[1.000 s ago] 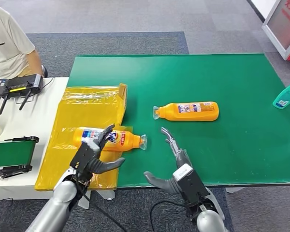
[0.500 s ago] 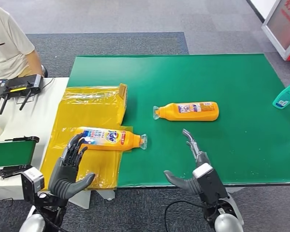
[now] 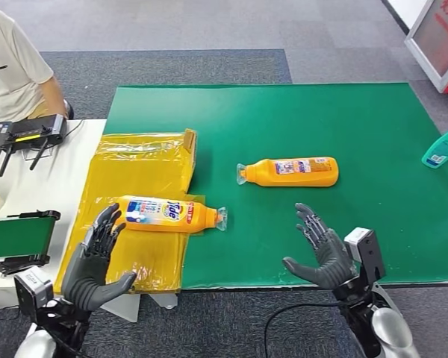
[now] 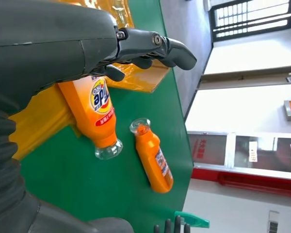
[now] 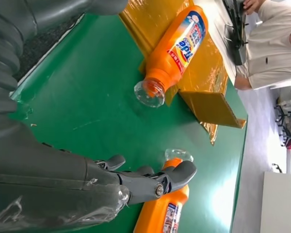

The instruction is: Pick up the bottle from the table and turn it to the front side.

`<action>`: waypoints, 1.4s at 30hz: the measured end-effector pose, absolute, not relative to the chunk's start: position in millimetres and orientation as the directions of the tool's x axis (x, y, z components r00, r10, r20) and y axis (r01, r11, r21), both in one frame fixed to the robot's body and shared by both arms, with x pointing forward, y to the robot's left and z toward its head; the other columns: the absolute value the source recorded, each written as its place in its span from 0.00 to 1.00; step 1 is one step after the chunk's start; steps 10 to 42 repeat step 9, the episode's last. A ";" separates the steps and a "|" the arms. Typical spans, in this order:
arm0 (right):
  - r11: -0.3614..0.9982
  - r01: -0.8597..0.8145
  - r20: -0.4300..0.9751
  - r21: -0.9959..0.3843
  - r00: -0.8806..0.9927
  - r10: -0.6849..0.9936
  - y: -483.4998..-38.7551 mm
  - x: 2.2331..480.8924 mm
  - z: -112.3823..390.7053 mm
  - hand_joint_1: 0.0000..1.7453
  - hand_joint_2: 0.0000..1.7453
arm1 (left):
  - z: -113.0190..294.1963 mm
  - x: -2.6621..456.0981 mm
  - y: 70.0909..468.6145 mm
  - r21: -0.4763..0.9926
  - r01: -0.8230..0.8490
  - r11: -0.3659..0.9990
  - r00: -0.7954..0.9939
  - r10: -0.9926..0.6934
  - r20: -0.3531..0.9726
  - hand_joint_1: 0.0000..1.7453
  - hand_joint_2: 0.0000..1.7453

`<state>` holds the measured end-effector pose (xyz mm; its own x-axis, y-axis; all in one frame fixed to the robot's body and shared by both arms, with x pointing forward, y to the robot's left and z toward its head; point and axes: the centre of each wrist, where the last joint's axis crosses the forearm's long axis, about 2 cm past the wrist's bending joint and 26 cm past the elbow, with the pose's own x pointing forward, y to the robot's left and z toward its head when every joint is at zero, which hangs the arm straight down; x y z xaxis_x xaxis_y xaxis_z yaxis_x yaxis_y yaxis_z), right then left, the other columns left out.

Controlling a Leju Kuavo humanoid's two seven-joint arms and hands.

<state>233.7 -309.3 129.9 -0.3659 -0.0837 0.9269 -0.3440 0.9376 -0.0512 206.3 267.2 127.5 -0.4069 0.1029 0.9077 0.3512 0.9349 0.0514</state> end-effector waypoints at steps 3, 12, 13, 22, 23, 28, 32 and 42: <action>0.941 -0.334 0.927 -0.055 -0.367 -0.076 -312.8 231.3 128.0 0.00 1.00 | 128.2 206.8 268.5 0.047 0.340 0.939 -0.413 0.105 0.905 0.00 1.00; 0.946 -0.318 0.928 -0.068 -0.368 -0.057 -314.8 228.1 127.0 0.00 1.00 | 128.7 207.8 271.0 0.043 0.326 0.944 -0.417 0.103 0.903 0.00 1.00; 0.946 -0.318 0.928 -0.068 -0.368 -0.057 -314.8 228.1 127.0 0.00 1.00 | 128.7 207.8 271.0 0.043 0.326 0.944 -0.417 0.103 0.903 0.00 1.00; 0.946 -0.318 0.928 -0.068 -0.368 -0.057 -314.8 228.1 127.0 0.00 1.00 | 128.7 207.8 271.0 0.043 0.326 0.944 -0.417 0.103 0.903 0.00 1.00; 0.946 -0.318 0.928 -0.068 -0.368 -0.057 -314.8 228.1 127.0 0.00 1.00 | 128.7 207.8 271.0 0.043 0.326 0.944 -0.417 0.103 0.903 0.00 1.00; 0.946 -0.318 0.928 -0.068 -0.368 -0.057 -314.8 228.1 127.0 0.00 1.00 | 128.7 207.8 271.0 0.043 0.326 0.944 -0.417 0.103 0.903 0.00 1.00; 0.946 -0.318 0.928 -0.068 -0.368 -0.057 -314.8 228.1 127.0 0.00 1.00 | 128.7 207.8 271.0 0.043 0.326 0.944 -0.417 0.103 0.903 0.00 1.00; 0.946 -0.318 0.928 -0.068 -0.368 -0.057 -314.8 228.1 127.0 0.00 1.00 | 128.7 207.8 271.0 0.043 0.326 0.944 -0.417 0.103 0.903 0.00 1.00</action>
